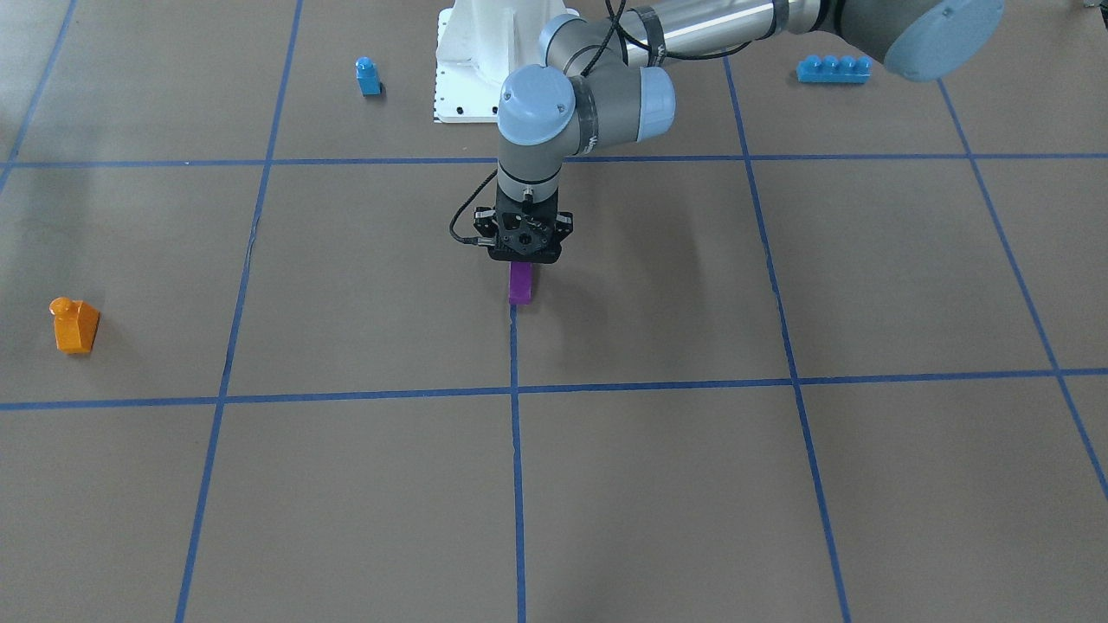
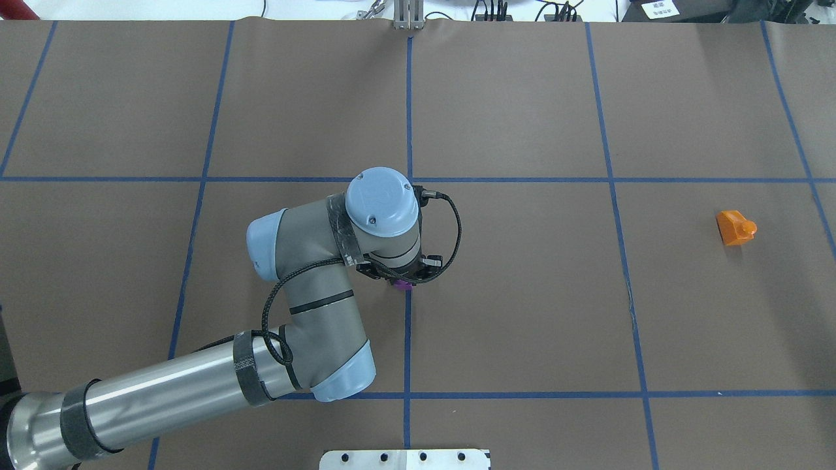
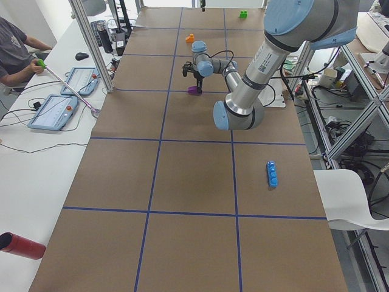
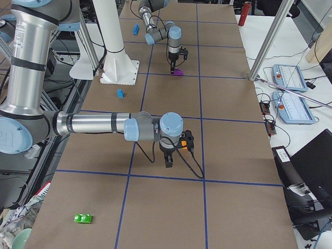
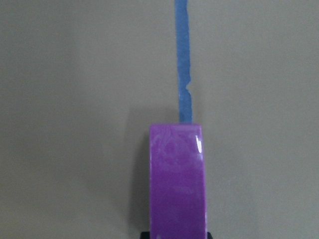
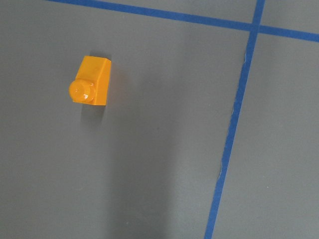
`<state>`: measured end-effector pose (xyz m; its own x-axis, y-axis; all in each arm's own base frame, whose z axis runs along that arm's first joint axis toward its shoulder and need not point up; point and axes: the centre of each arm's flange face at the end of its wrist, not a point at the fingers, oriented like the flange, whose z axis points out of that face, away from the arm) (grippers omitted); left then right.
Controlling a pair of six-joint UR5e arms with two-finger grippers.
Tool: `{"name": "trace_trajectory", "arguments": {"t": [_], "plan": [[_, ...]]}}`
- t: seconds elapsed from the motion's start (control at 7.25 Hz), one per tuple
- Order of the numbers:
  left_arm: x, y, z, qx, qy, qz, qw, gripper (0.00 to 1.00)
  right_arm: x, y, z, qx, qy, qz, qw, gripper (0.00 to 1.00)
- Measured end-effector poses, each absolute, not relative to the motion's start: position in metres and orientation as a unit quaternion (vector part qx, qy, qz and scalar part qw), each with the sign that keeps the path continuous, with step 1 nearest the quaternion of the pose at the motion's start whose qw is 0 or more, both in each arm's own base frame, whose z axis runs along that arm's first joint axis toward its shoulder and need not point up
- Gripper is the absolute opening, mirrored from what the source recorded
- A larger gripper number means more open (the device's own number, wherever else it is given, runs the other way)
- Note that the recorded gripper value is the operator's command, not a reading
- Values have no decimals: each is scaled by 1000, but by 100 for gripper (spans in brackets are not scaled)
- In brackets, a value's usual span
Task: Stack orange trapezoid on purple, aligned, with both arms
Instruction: 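Carry the purple block with the left gripper to the grid center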
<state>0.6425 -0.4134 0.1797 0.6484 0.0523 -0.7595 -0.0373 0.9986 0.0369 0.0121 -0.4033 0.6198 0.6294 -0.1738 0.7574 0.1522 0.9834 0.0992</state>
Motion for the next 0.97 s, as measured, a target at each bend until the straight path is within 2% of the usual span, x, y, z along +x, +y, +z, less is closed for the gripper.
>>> {"name": "trace_trajectory", "arguments": {"t": [0.14, 0.28, 0.41, 0.55, 0.97], "plan": [[645, -414, 176, 7, 419, 21, 908, 8, 12, -403, 620, 13, -421, -90, 903, 100], [647, -413, 175, 6, 419, 19, 908, 76, 12, -403, 620, 13, -421, -90, 903, 100], [647, -413, 175, 6, 418, 18, 908, 96, 12, -404, 620, 13, -421, -90, 902, 100], [648, -414, 176, 7, 416, 17, 909, 99, 12, -404, 620, 12, -421, -90, 903, 100], [640, -419, 169, 14, 420, 12, 907, 99, 1, -406, 617, 8, -422, -101, 901, 99]]}}
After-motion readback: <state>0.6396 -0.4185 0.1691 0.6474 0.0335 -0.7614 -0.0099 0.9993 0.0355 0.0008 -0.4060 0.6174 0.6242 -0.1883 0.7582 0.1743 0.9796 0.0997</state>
